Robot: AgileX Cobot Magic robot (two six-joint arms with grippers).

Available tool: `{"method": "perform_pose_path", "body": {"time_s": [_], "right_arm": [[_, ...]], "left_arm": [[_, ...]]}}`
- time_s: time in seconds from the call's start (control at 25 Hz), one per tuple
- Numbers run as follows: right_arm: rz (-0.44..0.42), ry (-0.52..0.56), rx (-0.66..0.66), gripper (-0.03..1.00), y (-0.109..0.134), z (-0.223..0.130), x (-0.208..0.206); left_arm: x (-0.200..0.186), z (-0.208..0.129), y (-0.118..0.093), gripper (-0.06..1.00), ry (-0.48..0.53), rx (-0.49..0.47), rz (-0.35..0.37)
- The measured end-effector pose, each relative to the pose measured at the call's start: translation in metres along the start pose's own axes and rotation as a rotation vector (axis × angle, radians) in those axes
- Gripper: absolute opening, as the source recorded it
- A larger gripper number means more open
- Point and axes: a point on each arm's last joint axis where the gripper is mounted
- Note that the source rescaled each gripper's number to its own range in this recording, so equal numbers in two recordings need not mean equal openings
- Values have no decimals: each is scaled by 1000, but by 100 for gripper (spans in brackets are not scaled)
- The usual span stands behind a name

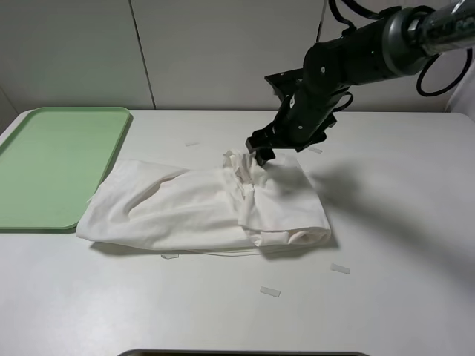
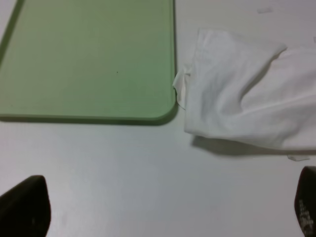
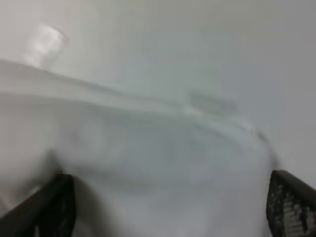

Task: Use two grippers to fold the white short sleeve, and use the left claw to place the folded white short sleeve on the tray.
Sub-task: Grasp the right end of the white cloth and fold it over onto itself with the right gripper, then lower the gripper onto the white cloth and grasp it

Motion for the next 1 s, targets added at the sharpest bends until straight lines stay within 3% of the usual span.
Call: {"method": "perform_pose_path", "body": {"time_s": [0.24,0.72,1.0], "right_arm": [[6,-108,-26,85,14,11,4],[2,-25,-50,85,13,6,-13],[-19,100,-87,85,9,-2,-44]], "left_arm": [[0,0,0,100,0,0,0],[0,0,0,100,0,0,0],[0,0,0,100,0,1,1]]}}
Point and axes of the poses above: a point on each arm's last joint axis where the gripper is mounted, x pointing out along that axis toward the gripper, y along the wrist's bending axis when the last joint is at zero, z = x × y, and after that the axes turned 10 degrees about -x, right-handed
